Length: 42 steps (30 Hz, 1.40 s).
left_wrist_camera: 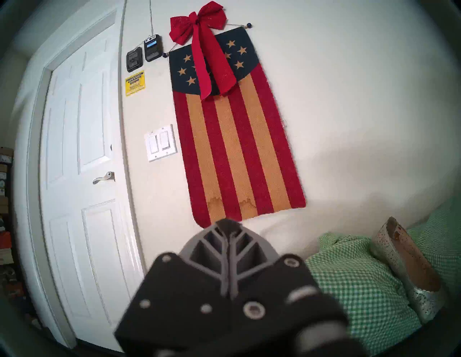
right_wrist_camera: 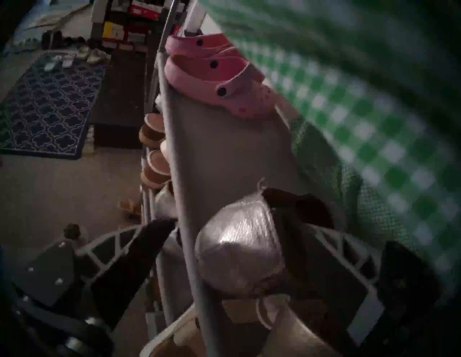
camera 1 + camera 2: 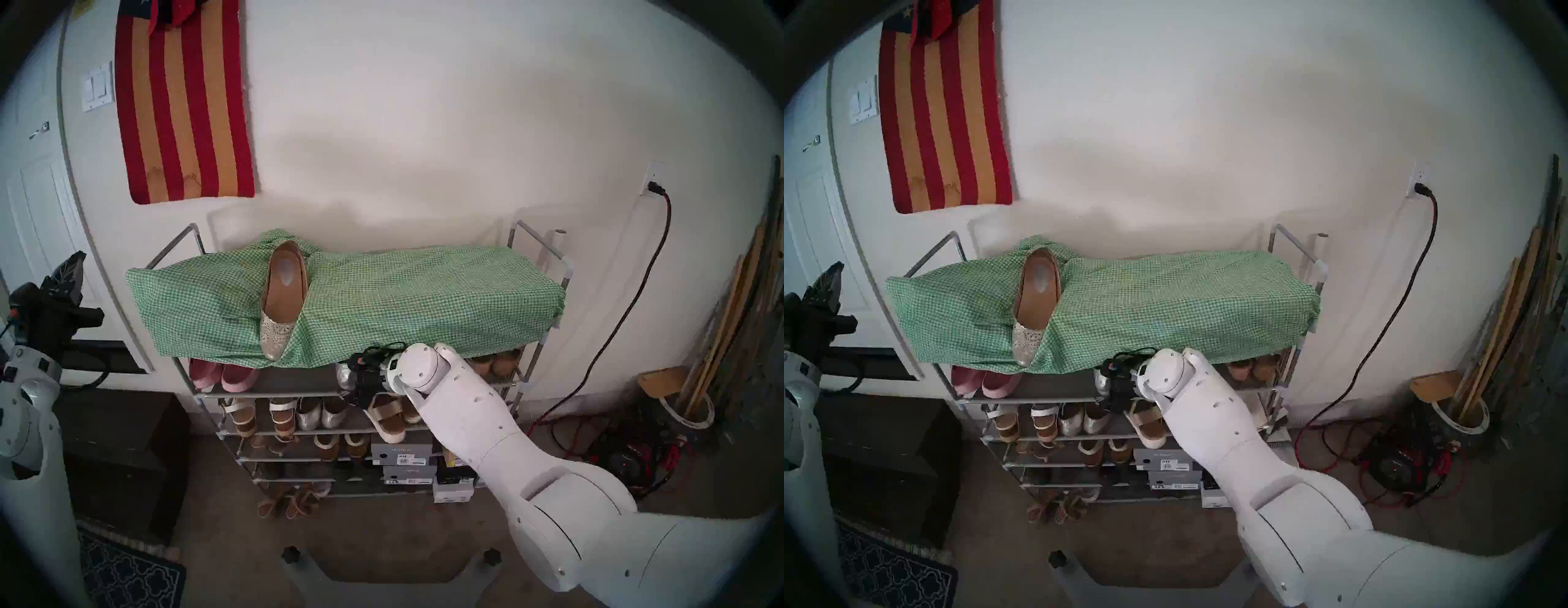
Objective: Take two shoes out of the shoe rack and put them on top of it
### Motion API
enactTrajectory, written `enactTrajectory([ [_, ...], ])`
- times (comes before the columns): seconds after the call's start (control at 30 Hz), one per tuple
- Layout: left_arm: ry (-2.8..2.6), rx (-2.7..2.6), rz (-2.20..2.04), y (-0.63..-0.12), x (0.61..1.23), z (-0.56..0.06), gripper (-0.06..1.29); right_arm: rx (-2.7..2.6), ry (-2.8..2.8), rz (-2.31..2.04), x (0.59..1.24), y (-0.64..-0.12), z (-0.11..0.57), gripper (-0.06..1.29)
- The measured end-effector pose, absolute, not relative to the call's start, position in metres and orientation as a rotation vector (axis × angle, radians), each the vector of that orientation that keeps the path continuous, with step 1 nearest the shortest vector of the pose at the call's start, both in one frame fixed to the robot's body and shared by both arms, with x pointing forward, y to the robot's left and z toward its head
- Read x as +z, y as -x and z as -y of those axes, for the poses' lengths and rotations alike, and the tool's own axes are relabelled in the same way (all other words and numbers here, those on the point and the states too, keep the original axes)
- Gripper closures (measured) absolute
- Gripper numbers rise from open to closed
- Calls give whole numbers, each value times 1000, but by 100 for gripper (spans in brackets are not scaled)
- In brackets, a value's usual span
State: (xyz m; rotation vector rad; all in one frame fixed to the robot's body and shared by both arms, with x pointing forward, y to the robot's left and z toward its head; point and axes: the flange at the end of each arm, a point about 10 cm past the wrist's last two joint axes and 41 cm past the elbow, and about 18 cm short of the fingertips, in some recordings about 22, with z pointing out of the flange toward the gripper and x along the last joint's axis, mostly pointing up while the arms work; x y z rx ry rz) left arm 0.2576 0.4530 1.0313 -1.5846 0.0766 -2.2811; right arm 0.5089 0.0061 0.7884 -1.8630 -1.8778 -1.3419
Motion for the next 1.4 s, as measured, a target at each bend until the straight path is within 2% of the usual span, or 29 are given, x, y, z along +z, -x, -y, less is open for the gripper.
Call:
enactTrajectory([
  [0.7, 1584, -2281, -76, -258, 1031, -453, 126, -1353, 1836, 1828, 769, -514, -28, 0],
  [1.2, 1584, -2281, -77, -258, 1031, -453, 126, -1295, 1798, 1908, 782, -523, -44, 4],
  [1.23, 1584, -2281, -77, -258, 1031, -453, 126, -1290, 1799, 1907, 782, -523, -44, 33],
  [1.33, 1584, -2281, -77, -258, 1031, -453, 126, -1292, 1801, 1890, 784, -524, -43, 95],
  [1.4, 1584, -2281, -77, -258, 1031, -453, 126, -1295, 1801, 1852, 787, -525, -42, 100],
])
